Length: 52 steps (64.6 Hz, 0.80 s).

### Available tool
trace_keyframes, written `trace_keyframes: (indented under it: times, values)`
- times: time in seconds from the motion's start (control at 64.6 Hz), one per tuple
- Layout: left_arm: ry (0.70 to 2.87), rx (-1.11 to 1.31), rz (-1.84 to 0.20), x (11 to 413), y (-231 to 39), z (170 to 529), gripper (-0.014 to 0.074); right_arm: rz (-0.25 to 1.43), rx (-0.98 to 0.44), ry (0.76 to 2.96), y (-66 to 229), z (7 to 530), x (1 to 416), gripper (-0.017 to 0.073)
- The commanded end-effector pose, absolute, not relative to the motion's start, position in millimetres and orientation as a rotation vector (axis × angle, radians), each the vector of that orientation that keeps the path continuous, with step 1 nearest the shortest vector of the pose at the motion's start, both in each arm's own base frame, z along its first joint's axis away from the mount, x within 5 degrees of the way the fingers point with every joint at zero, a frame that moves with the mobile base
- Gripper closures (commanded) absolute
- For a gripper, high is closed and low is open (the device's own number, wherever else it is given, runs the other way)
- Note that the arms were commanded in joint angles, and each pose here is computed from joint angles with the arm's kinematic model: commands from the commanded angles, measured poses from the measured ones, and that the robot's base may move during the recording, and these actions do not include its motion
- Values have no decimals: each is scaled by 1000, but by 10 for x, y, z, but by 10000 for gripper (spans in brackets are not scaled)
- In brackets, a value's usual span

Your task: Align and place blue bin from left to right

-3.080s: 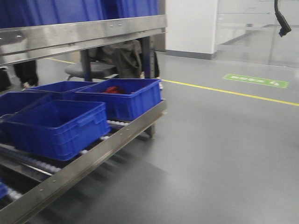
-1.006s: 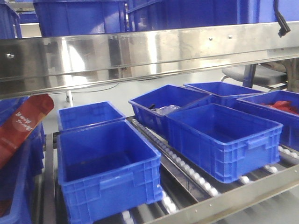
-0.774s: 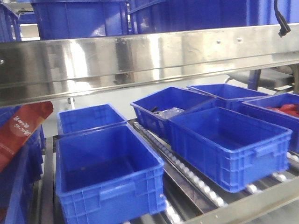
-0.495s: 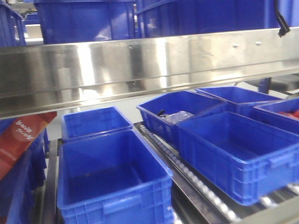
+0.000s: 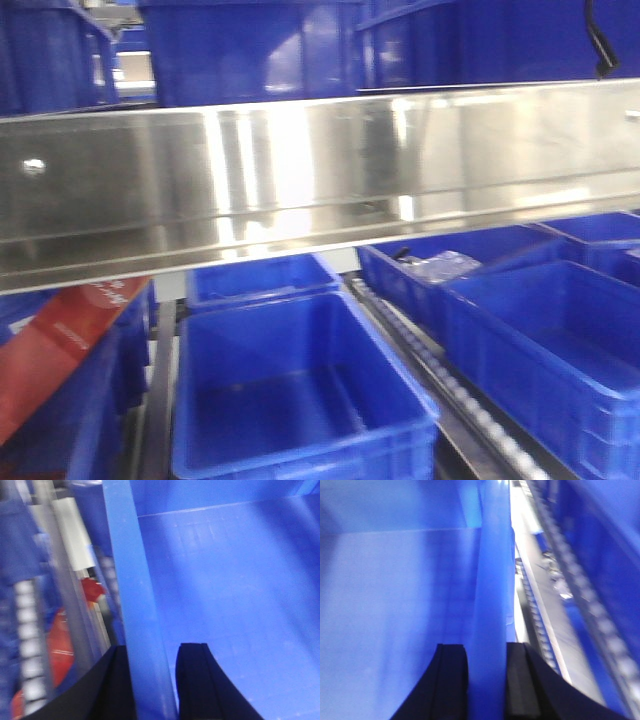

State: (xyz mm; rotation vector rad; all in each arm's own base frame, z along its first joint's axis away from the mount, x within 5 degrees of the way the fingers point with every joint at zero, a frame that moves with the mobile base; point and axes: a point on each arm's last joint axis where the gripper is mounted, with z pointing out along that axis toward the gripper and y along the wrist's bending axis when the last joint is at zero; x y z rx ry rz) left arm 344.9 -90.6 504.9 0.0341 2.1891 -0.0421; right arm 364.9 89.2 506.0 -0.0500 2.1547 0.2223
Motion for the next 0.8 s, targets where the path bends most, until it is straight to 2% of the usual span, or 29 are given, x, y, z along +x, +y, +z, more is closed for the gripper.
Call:
trace_keyframes:
  times: [0.0,0.789]
  values:
    - [2095,49,-32,3373,-875,5214,610,183,-60,1977,828,5302,3600,637]
    - [2095,49,-32,3373,-875,5214,610,183,-60,1977,828,5302,3600,637]
